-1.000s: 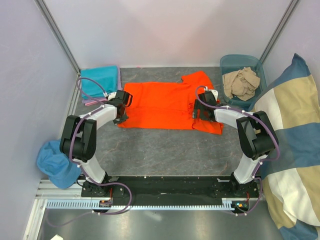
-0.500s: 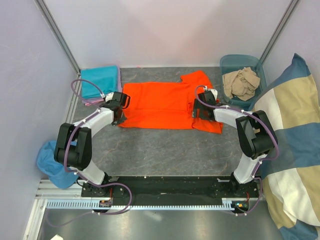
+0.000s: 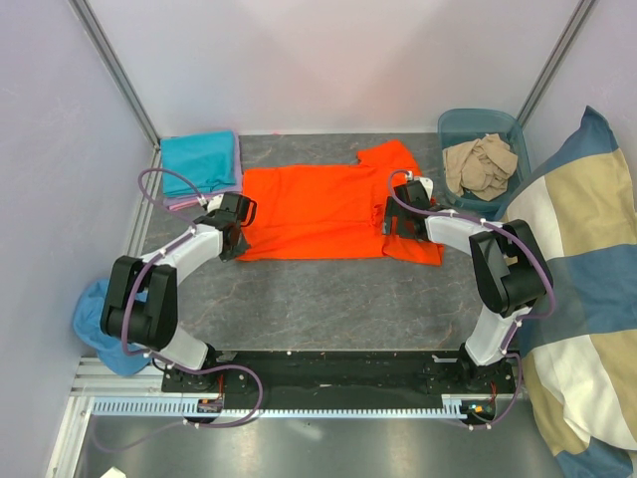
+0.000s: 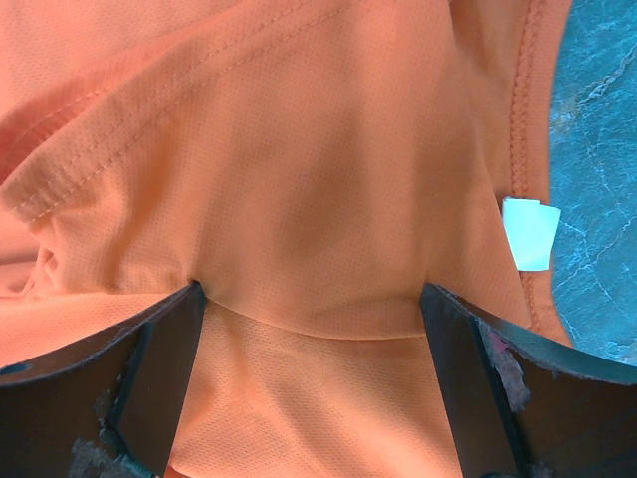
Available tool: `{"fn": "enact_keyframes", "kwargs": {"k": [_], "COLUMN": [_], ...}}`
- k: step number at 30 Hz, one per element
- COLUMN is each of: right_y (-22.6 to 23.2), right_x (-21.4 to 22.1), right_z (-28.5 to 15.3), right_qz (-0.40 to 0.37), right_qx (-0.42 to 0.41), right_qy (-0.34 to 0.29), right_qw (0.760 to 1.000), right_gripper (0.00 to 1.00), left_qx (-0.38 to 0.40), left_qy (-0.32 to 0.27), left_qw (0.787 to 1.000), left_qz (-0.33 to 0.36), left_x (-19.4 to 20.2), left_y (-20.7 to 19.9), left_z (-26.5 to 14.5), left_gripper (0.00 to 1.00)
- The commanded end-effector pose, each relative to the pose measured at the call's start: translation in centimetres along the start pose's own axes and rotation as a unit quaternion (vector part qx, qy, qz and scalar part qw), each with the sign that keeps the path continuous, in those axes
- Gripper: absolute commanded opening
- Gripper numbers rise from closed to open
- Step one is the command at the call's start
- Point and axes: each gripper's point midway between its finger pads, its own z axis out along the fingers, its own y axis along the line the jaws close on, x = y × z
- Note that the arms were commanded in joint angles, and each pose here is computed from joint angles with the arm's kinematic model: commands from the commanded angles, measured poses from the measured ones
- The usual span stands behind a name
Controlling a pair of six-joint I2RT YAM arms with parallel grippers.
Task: Fold and stack the t-shirts
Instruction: Fold the flattened tshirt in 1/3 of the way
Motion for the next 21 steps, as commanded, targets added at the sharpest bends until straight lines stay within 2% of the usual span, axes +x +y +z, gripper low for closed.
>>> {"fn": "enact_keyframes", "kwargs": {"k": [1,21], "right_y": [-0.4,-0.4], "right_x": [4.7,4.8], "right_z": [1.1,1.2], "right_qz": [-0.003,-0.003], "right_qx": [-0.003,-0.002], "right_qy": [0.079,0.080], "right_qw": [0.997,0.997], "right_gripper": [0.98,0.98], "left_qx": [-0.001,-0.023], "left_qy": [-0.008,0.009], "left_qw": [1.000,0.999], "left_qz": [-0.020,-0.023], "left_x": [0.1,2.3], "left_y": [0.7,2.3], "left_z": [-0.9,-0.3], "left_gripper": [0.02,0.02]}}
